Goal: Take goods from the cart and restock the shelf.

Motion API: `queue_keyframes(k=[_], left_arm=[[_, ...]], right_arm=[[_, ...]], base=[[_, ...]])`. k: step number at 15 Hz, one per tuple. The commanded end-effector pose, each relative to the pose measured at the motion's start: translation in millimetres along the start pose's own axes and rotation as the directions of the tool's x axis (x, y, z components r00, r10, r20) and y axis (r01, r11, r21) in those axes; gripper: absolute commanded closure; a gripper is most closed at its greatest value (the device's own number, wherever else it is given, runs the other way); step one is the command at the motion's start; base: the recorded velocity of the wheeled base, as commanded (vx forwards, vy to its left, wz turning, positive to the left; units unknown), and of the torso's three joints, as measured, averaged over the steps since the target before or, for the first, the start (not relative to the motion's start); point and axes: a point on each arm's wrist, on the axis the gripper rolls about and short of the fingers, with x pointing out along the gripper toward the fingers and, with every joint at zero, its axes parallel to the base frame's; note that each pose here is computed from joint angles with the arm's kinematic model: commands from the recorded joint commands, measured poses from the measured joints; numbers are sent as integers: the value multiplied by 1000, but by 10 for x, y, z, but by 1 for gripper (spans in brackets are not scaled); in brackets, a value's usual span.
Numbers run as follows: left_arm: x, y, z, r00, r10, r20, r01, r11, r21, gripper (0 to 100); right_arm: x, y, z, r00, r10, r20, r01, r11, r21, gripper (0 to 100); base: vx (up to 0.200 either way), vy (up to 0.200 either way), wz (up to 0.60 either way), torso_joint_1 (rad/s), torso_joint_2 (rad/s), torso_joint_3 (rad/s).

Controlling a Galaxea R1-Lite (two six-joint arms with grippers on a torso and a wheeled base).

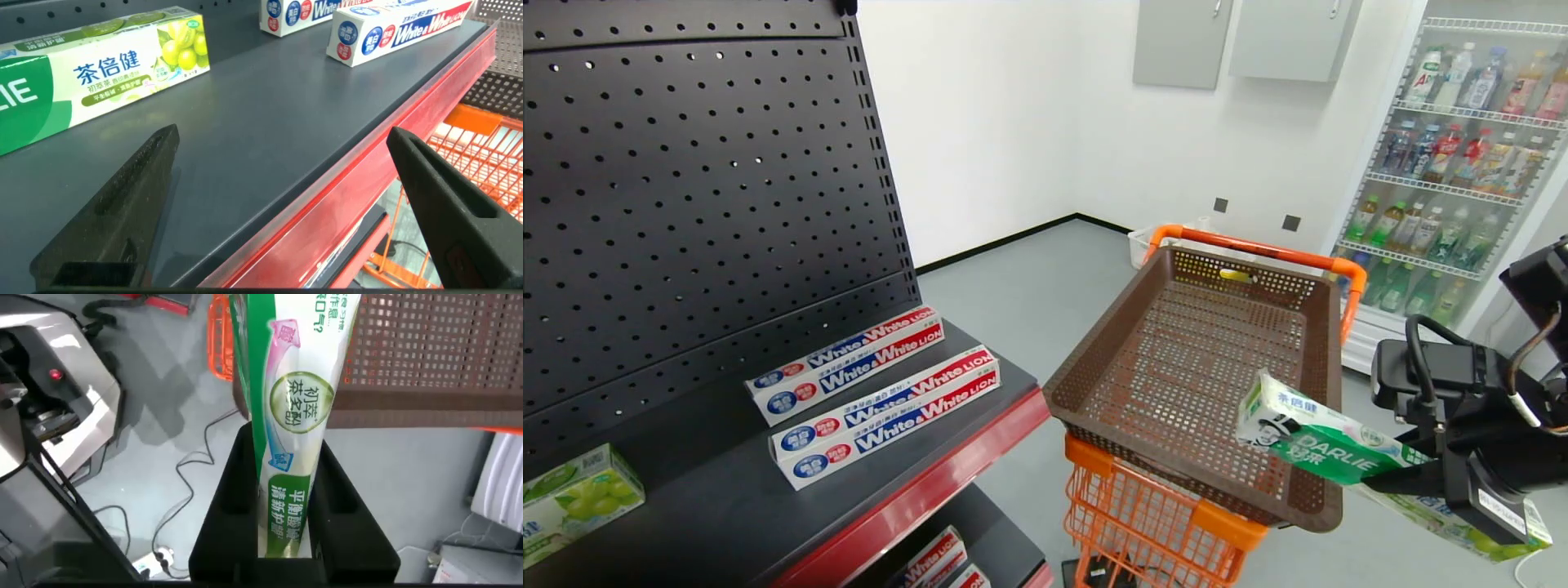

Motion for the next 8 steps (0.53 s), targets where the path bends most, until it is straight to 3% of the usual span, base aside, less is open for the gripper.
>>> queue_keyframes(k=[1,8], left_arm=[[0,0,0,1000,0,0,0,1000,0,0],[1,0,1,1000,0,-1,0,1000,0,0]], right_arm=[[5,51,24,1000,15,9,-15,1000,-23,100],[28,78,17,999,33,21,-33,999,-25,100]], base=[[0,0,0,0,0,0],[0,0,0,0,0,0]])
